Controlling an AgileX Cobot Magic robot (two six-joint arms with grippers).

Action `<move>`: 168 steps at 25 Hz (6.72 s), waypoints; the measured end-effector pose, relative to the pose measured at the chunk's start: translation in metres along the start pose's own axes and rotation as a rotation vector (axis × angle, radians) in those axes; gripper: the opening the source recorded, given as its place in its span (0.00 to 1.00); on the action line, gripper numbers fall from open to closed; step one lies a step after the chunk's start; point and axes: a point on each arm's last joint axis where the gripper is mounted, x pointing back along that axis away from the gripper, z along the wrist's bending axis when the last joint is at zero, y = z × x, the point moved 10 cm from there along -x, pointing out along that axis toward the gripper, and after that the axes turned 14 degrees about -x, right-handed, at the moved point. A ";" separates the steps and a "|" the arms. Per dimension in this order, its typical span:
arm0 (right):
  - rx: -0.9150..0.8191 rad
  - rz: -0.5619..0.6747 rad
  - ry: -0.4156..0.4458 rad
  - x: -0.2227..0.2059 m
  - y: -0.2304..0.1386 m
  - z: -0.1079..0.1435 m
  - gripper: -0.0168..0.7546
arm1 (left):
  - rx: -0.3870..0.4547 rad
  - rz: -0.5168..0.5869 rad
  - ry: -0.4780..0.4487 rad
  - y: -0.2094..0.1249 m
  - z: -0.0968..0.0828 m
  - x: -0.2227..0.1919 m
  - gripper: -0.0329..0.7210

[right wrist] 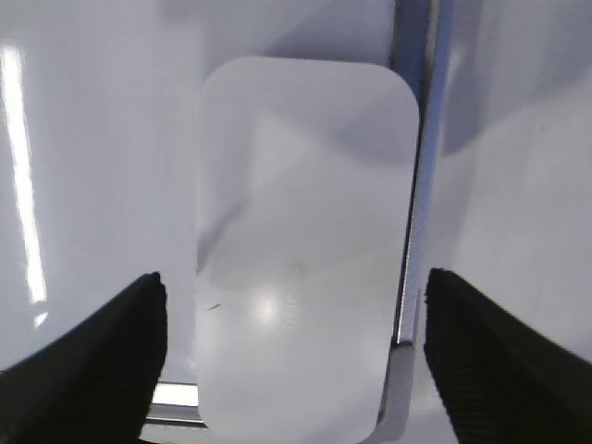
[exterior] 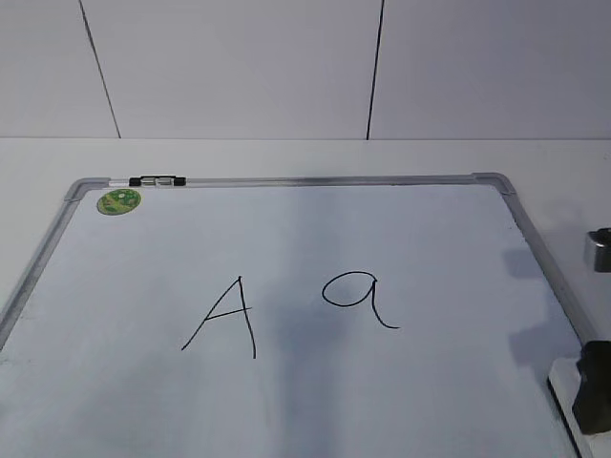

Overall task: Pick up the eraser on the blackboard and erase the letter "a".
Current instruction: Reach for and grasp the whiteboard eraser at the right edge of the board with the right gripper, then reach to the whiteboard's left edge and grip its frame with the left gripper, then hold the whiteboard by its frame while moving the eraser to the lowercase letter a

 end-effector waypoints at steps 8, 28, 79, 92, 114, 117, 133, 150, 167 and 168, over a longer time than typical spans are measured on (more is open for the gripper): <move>-0.004 0.032 -0.005 -0.007 -0.001 0.001 0.89 | 0.000 0.000 0.000 0.000 0.000 0.000 0.36; -0.025 0.080 -0.019 -0.027 0.002 0.002 0.88 | 0.000 0.000 0.000 0.000 0.000 0.000 0.36; -0.036 0.087 -0.040 -0.029 0.002 -0.001 0.75 | 0.000 0.000 0.000 0.000 0.000 0.000 0.36; -0.036 0.093 -0.042 -0.029 0.001 -0.001 0.75 | 0.000 0.000 0.000 0.000 0.000 0.000 0.36; -0.015 0.148 -0.093 -0.011 -0.005 -0.010 0.75 | 0.000 0.000 0.000 0.000 0.000 0.000 0.40; -0.016 0.143 -0.092 -0.001 0.001 -0.008 0.75 | 0.003 0.016 -0.004 0.000 0.000 -0.002 0.45; 0.005 -0.006 -0.057 0.062 0.013 -0.006 0.75 | 0.130 0.282 -0.113 0.026 0.008 -0.086 0.50; 0.003 -0.013 -0.060 0.064 0.013 -0.007 0.75 | 0.154 0.651 -0.182 0.025 0.028 -0.213 0.50; 0.001 -0.015 -0.060 0.064 0.012 -0.007 0.75 | 0.116 0.896 -0.270 -0.019 0.027 -0.278 0.33; 0.001 -0.015 -0.060 0.064 0.012 -0.007 0.75 | 0.114 0.897 -0.270 -0.019 0.027 -0.279 0.33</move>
